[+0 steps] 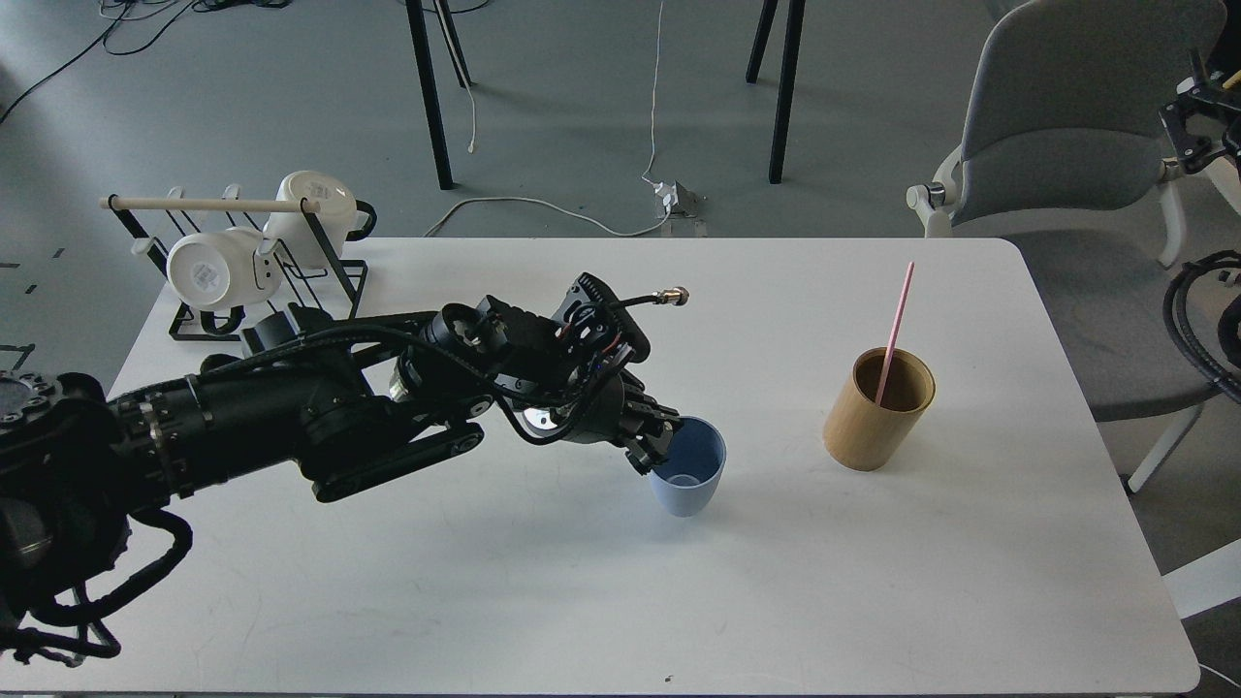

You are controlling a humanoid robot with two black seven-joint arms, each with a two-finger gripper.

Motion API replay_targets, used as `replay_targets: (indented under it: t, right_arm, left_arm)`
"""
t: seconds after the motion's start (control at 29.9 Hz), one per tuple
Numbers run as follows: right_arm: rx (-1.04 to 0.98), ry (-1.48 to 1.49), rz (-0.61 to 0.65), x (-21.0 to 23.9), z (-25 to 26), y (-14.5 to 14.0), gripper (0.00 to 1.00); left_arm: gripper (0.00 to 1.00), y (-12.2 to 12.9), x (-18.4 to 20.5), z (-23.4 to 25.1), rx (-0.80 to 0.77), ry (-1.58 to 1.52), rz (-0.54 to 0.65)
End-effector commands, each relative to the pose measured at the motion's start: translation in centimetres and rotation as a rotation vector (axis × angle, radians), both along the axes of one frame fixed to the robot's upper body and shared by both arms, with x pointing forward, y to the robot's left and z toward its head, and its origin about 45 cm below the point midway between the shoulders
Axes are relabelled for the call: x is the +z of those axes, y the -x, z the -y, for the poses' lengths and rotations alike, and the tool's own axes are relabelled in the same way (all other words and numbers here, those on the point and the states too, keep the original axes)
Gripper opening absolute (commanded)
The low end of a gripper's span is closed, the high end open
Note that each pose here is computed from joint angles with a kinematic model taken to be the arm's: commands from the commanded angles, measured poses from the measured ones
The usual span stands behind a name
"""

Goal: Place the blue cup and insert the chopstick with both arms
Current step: 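Lower the blue cup onto the table and open the left gripper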

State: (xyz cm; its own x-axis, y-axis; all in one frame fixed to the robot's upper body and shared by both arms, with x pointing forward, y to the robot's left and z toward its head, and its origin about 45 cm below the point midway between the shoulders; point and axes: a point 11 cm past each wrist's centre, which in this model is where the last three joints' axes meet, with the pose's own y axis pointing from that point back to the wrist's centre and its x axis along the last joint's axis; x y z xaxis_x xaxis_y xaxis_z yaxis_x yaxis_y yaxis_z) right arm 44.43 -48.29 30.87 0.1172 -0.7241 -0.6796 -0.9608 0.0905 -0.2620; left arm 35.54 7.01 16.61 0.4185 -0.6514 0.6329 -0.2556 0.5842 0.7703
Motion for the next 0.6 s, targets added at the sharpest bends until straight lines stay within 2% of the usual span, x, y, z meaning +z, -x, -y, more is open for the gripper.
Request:
replay_targets:
  t: [0.0,0.17,0.33,0.43,0.5,0.57]
  right_arm:
    - [-0.002,0.0,-0.008,-0.4,0.1,0.2,1.0]
    - [-0.003,0.0,-0.012,-0.6,0.2,0.3,1.0]
    - [-0.003,0.0,-0.016,-0.8,0.1,0.4,1.0]
    - [0.015,0.002,-0.015,-0.9,-0.3,0.5,1.0]
    - [0.026,0.013,-0.012,-0.6,-0.4,0.7,1.0]
    - [0.044,0.05,-0.006,0.2,-0.4,0.8,1.0]
  left_arm:
    - [0.08,-0.1,-0.1,-0.2,0.006,-0.003,0.0]
    - [0.11,-0.4,-0.1,-0.5,0.018,-0.008,0.001]
    - [0.24,-0.5,0.1,-0.3,0.02,0.006,-0.004]
    - [0.39,-0.5,0.3,-0.2,0.025,0.014,-0.004]
    - [0.45,-1.1,1.3,-0.1,0.055,0.057,-0.009]
    - [0.6,-2.0,3.0,0.0,0.109,0.138,-0.028]
